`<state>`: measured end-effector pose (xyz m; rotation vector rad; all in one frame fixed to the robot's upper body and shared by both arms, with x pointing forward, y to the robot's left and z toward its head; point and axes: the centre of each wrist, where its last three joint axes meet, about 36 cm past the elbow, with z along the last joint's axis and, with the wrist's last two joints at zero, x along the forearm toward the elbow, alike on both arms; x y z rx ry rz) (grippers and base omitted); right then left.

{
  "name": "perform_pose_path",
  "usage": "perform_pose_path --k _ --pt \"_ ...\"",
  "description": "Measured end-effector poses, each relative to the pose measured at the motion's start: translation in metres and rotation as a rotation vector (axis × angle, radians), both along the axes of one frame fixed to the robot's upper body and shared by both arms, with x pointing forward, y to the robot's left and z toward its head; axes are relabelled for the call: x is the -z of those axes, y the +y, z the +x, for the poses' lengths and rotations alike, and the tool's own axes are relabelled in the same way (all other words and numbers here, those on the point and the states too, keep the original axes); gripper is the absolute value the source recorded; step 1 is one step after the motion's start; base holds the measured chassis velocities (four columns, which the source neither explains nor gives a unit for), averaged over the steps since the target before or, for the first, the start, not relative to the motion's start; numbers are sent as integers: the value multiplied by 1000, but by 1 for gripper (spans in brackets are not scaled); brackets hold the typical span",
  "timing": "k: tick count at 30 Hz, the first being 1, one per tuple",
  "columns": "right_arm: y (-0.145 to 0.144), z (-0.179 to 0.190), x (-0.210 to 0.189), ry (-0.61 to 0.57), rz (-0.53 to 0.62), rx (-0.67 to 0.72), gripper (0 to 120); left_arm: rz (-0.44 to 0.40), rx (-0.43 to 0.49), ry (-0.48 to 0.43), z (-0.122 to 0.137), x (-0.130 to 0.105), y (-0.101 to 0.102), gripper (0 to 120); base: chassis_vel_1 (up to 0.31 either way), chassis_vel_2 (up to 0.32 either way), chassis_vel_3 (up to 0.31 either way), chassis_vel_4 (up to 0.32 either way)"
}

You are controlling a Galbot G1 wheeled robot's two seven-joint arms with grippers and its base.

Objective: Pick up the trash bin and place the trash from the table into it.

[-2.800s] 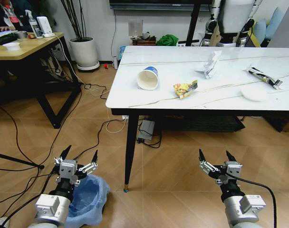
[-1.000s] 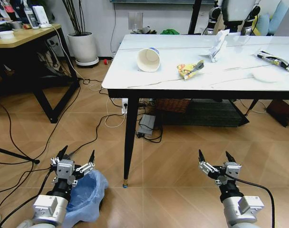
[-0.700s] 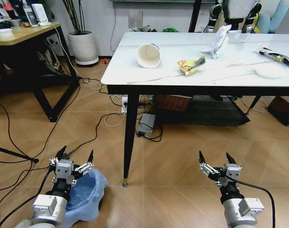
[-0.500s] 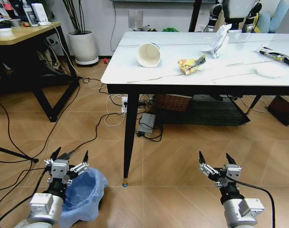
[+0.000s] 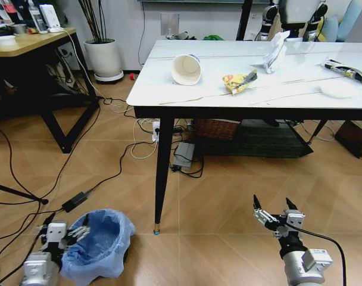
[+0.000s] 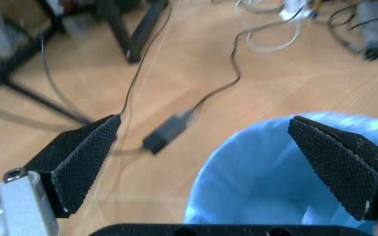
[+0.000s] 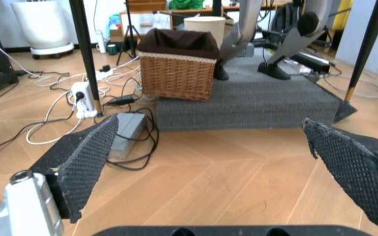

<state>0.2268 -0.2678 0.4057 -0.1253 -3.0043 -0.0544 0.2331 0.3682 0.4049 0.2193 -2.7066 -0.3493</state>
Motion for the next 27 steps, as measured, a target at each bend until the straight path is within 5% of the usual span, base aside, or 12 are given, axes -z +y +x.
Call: perform_pose_path --k 8,16,27 --pt "-6 1 7 25 -5 3 100 -40 -148 182 15 17 13 100 0 0 0 0" --pt "-9 1 7 33 -8 2 100 -112 -173 281 36 38 11 100 0 0 0 0" --pt "-10 2 6 38 -12 -4 100 -149 -219 329 45 50 7 100 0 0 0 0"
